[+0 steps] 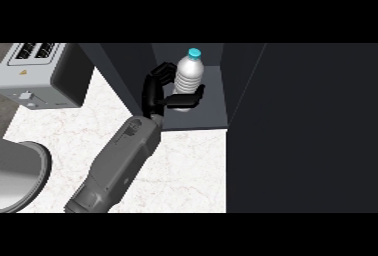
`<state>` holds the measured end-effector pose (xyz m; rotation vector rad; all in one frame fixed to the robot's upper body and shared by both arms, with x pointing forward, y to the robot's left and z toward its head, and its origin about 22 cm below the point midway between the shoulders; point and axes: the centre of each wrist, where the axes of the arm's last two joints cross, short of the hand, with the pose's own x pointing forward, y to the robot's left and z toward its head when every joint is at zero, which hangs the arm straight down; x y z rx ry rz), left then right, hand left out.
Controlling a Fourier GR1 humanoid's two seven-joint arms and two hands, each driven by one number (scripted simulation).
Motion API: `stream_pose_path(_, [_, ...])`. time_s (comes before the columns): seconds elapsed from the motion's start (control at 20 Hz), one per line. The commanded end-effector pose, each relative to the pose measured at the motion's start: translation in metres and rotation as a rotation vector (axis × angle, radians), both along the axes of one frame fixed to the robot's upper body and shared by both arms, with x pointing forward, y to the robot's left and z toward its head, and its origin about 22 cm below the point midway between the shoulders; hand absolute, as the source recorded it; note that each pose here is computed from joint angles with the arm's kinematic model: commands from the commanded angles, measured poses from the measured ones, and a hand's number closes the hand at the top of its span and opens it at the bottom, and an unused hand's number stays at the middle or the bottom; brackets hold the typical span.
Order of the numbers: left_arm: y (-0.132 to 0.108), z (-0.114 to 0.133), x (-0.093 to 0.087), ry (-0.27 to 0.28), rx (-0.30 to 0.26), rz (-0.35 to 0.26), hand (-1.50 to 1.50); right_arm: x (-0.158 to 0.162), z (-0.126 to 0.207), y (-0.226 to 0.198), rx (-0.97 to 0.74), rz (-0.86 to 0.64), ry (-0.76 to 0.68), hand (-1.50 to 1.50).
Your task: Pick up the bottled water, place it into the cabinet and close the cabinet
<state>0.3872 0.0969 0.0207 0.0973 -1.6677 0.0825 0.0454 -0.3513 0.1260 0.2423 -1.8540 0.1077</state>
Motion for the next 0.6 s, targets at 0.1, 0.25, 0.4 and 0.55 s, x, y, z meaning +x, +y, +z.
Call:
stream_pose_path(0.1, [-0.007,0.012,0.022,-0.034,0.058,0.067,1.5,-0.005,0.018,0.01,0.052,0.064,-0.032,-1.5])
stream_pose_path(0.25, [-0.001,0.004,0.025,-0.024,0.058,0.083,1.5,-0.001,0.026,0.014,0.037,0.063,-0.065,-1.5])
stream_pose_path(0.4, [-0.007,0.019,0.036,-0.054,0.113,0.075,1.5,0.0,0.013,0.012,0.025,0.05,-0.055,-1.5])
stream_pose_path(0.55, [-0.009,0.016,0.036,-0.045,0.177,0.075,-1.5,-0.01,0.014,0.023,0.028,0.049,-0.035,-1.5])
